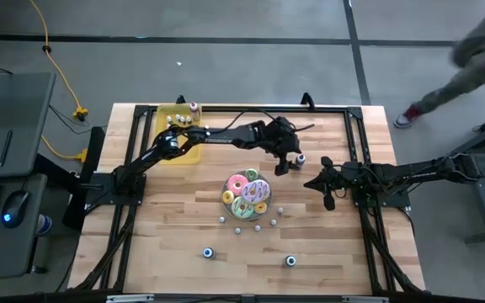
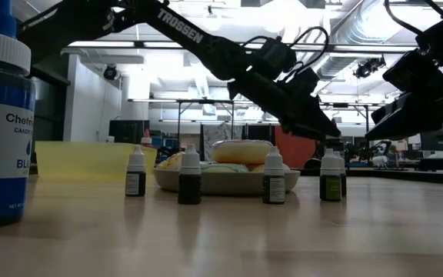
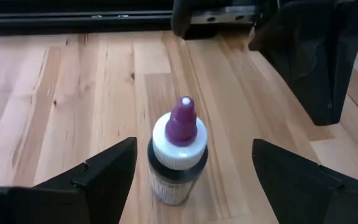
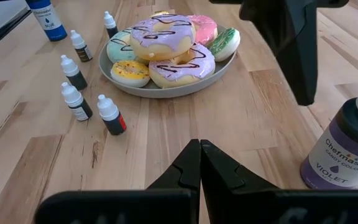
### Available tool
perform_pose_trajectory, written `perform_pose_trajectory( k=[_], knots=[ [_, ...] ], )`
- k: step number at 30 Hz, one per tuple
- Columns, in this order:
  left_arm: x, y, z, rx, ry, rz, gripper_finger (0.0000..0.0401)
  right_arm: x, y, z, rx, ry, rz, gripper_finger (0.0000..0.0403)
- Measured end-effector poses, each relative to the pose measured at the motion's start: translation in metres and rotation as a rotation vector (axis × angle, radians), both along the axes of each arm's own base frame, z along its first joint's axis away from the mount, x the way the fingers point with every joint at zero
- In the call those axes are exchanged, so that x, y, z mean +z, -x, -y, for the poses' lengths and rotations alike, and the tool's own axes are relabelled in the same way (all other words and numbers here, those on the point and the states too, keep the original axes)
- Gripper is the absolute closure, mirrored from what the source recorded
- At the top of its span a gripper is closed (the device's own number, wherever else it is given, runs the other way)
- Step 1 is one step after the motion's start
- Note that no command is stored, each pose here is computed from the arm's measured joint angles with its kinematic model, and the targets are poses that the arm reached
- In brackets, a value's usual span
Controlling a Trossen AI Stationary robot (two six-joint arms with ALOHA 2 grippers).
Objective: Pick & Place food coloring
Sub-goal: Put the large violet food coloring bottle into the yellow bin
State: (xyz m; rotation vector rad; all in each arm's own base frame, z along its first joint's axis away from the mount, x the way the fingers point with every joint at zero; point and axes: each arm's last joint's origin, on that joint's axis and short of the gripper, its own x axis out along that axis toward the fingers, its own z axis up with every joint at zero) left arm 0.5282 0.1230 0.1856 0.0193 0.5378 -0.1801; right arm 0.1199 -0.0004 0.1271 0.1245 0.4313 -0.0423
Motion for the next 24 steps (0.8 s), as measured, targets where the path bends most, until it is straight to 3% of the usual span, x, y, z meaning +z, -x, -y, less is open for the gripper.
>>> perform_pose_trajectory(
  k=[7, 18, 24],
  knots=[
    [0.0019, -0.001, -0.0004, 0.003, -0.007, 0.021, 0.0096, -0.0001, 0.0, 0.0, 0.0, 0.0, -0.001, 0.0402],
    [0.0034, -0.0021, -0.0013, 0.023, -0.013, 0.038, 0.0169, -0.0001, 0.0, 0.0, 0.0, 0.0, 0.0, 0.0402],
    [-0.0006, -0.0036, -0.0015, 0.037, 0.008, 0.038, 0.0184, -0.0001, 0.0, 0.0, 0.0, 0.0, 0.0, 0.0402]
  ],
)
